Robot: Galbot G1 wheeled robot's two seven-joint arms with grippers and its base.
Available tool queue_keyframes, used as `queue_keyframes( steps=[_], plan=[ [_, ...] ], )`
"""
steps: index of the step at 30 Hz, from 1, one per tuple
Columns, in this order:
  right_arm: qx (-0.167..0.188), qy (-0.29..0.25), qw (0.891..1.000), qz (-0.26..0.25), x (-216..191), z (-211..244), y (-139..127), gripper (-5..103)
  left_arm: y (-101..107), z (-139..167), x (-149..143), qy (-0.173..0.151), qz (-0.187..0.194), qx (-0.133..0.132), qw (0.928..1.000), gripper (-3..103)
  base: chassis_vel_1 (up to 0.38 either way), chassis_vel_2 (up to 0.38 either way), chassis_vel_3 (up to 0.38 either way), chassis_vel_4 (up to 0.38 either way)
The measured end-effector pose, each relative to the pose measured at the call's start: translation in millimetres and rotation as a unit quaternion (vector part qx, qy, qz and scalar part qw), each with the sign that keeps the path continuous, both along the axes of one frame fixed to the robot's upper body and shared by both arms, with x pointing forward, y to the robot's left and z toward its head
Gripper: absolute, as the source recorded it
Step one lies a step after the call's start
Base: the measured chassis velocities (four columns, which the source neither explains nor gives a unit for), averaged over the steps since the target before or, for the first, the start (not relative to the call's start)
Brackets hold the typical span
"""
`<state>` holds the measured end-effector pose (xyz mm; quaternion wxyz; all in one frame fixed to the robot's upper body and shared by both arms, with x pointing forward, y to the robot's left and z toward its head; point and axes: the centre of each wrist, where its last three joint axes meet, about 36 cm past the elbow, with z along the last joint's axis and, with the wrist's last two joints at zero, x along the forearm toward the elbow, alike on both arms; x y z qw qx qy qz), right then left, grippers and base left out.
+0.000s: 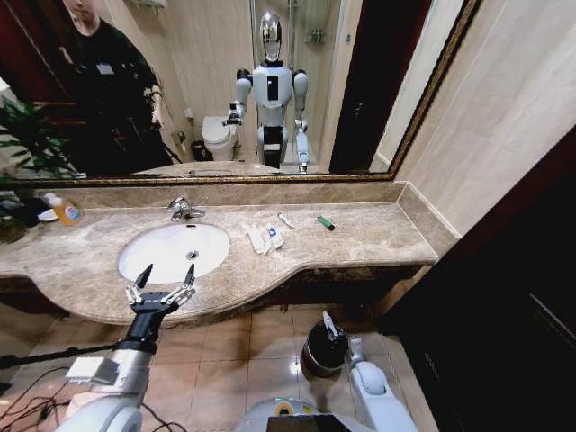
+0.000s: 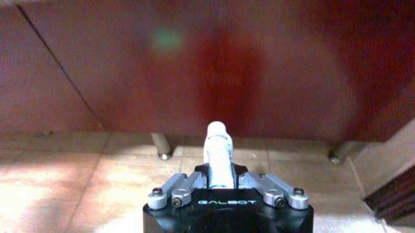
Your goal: Pick up the trash from the sink and place it in the trash bin.
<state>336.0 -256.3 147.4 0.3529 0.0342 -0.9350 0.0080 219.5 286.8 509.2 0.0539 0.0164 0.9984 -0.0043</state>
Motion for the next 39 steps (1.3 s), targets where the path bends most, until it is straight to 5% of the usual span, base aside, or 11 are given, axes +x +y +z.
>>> queue_keyframes(
  steps=[11,14,15,17,18,20,21,23,26,32,39],
  plan=[
    [-0.025,0.036,0.999,0.001,-1.6,-35.5,-2.4,23,0.0,0.0,0.0,0.000,0.000,0.000,1.0000,100,0.000,0.000,0.000,0.000],
    [-0.026,0.037,0.999,0.001,-2.1,-36.8,-0.4,33,0.0,0.0,0.0,0.000,0.000,0.000,1.0000,100,0.000,0.000,0.000,0.000],
    [-0.027,0.037,0.999,0.001,-2.1,-36.9,-0.1,44,0.0,0.0,0.0,0.000,0.000,0.000,1.0000,100,0.000,0.000,0.000,0.000],
    [-0.029,0.035,0.999,0.002,-2.4,-36.8,0.0,44,0.0,0.0,0.0,0.000,0.000,0.000,1.0000,100,0.000,0.000,0.000,0.000],
    [-0.030,0.034,0.999,0.002,-2.8,-36.6,0.1,56,0.0,0.0,0.0,0.000,0.000,0.000,1.0000,100,0.000,0.000,0.000,0.000],
    [-0.031,0.033,0.999,0.003,-3.1,-36.1,0.0,56,0.0,0.0,0.0,0.000,0.000,0.000,1.0000,100,0.000,0.000,0.000,0.000],
    [-0.032,0.032,0.999,0.002,-3.5,-35.6,0.0,67,0.0,0.0,0.0,0.000,0.000,0.000,1.0000,100,0.000,0.000,0.000,0.000],
    [-0.033,0.031,0.999,0.002,-4.2,-35.2,0.0,67,0.0,0.0,0.0,0.000,0.000,0.000,1.0000,100,0.000,0.000,0.000,0.000],
    [-0.033,0.029,0.999,-0.001,-7.5,-33.8,0.1,88,0.0,0.0,0.0,0.000,0.000,0.000,1.0000,100,0.000,0.000,0.000,0.000],
    [-0.034,0.031,0.999,-0.004,-12.8,-34.1,-0.8,99,0.0,0.0,0.0,0.000,0.000,0.000,1.0000,100,0.000,0.000,0.000,0.000],
    [-0.035,0.027,0.999,-0.005,-13.1,-31.1,-0.4,100,0.0,0.0,0.0,0.000,0.000,0.000,1.0000,100,0.000,0.000,0.000,0.000]
  ],
)
